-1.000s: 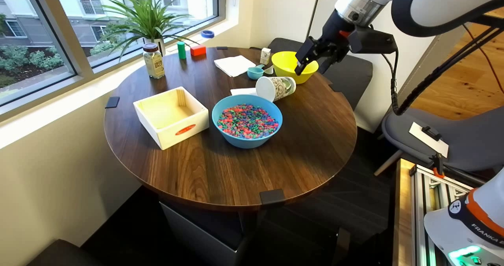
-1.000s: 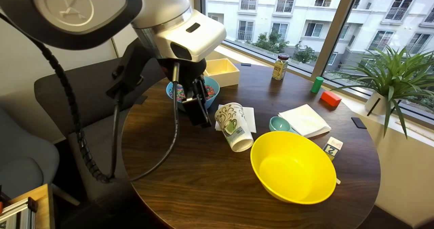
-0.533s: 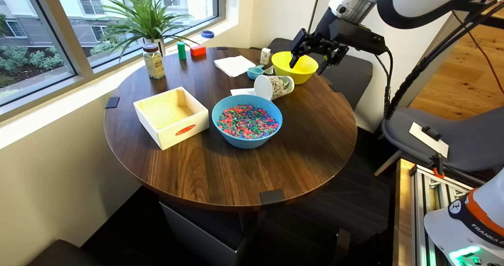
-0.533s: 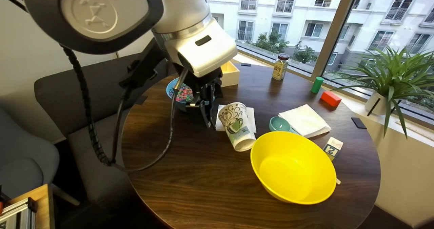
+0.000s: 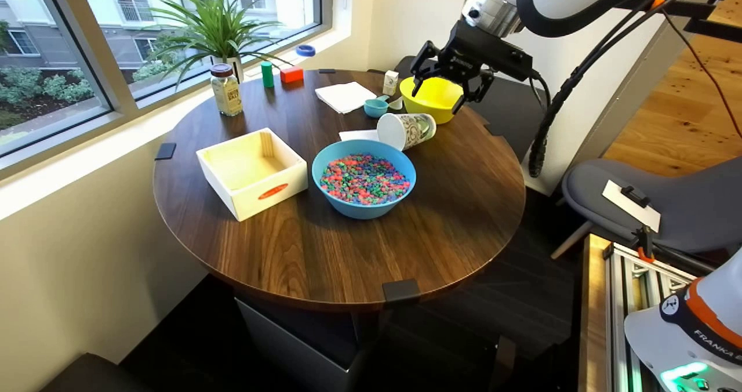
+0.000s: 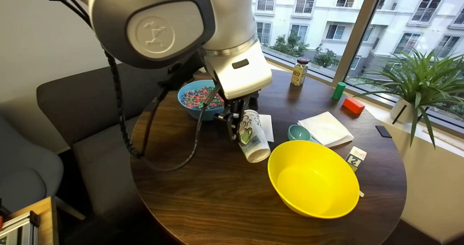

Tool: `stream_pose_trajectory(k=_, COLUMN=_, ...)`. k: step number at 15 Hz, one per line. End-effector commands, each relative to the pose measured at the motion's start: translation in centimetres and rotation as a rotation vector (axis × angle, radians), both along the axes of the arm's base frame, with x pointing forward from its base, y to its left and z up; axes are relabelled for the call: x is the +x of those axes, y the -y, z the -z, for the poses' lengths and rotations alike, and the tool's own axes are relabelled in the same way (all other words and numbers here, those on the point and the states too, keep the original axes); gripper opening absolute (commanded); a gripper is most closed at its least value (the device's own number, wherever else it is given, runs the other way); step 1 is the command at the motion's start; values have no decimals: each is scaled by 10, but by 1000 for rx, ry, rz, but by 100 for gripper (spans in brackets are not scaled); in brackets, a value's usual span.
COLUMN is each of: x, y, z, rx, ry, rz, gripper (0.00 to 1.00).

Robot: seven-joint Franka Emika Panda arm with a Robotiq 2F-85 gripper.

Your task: Place the cup upside down

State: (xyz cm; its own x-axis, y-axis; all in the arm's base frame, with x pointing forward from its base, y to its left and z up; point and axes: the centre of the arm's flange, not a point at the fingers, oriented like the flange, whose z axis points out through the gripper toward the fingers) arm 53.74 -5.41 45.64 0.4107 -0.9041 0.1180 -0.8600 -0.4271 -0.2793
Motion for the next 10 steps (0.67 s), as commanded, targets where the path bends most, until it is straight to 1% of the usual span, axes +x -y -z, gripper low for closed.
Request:
stream_pose_trajectory(k=1, x=20, y=3, z=15, rx=73, ry=-29, rz=104, gripper=100)
stream_pose_trajectory(k=7, x=28, y=19, z=28, rx=138, ry=-19, rz=218, gripper=100)
stream_pose_trajectory(k=10, x=30, y=26, z=35, rx=161, ry=-34, rz=253, gripper=100)
